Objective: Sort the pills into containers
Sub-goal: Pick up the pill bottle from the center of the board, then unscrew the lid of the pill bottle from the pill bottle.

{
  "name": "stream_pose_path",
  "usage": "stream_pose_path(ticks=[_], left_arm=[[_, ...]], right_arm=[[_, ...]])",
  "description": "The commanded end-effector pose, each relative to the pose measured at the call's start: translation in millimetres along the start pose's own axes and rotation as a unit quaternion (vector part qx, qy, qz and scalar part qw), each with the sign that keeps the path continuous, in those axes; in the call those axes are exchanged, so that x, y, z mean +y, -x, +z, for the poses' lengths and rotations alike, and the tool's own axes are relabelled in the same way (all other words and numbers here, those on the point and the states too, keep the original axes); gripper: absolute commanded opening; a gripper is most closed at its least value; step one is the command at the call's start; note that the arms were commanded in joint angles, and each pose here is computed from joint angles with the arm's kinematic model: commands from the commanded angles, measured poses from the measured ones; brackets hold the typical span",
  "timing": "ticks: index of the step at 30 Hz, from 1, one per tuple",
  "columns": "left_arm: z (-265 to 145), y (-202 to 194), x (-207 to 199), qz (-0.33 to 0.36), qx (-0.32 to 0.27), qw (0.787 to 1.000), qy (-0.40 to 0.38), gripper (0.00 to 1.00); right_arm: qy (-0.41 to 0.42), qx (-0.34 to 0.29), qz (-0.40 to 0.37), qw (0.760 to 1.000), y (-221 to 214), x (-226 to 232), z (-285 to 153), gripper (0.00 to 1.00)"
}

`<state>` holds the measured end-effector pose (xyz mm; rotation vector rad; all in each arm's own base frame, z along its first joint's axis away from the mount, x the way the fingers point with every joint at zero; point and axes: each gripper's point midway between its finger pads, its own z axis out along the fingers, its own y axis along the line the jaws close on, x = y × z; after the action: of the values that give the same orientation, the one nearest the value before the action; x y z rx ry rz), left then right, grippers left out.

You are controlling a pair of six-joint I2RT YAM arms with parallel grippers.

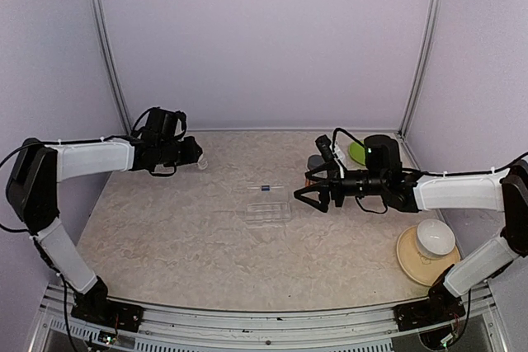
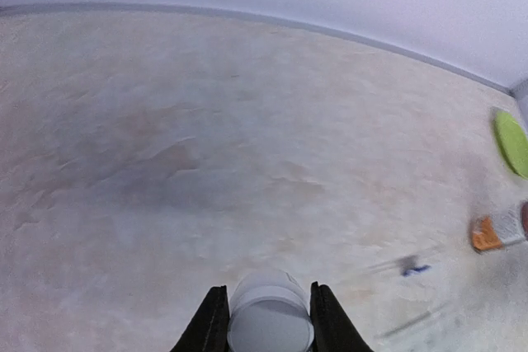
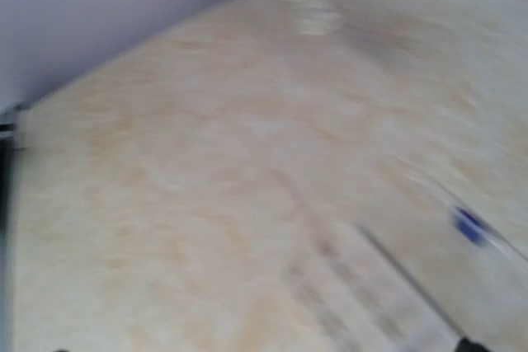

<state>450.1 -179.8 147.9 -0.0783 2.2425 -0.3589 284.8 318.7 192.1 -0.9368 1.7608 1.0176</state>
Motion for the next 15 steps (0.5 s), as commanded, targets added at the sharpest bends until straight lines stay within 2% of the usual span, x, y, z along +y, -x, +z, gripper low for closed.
stream_pose_path(ticks=[1, 4, 6, 13, 15], left_arm=[[-44, 12, -96, 0.076, -0.037, 0.975, -0.206, 0.07], [-78, -1, -149, 0.113, -0.029, 0.94, -0.32, 0.07], [-100, -10, -175, 0.139, -0.029, 0.918, -0.37, 0.08], [-178, -44, -244, 0.219, -0.038, 0.829, -0.514, 0.09], [-195, -50, -254, 0.232, -0.045, 0.811, -0.535, 0.09]], right_arm=[[0.119, -0.043, -0.058, 0.99, 27, 52, -15, 1.0], [0.16, -0.053, -0.078, 0.983, 32, 71, -21, 0.99], [0.185, -0.06, -0.09, 0.977, 36, 84, -24, 0.99], [0.229, -0.071, -0.109, 0.965, 47, 109, -28, 0.99], [0.233, -0.072, -0.113, 0.963, 50, 112, -27, 0.99]])
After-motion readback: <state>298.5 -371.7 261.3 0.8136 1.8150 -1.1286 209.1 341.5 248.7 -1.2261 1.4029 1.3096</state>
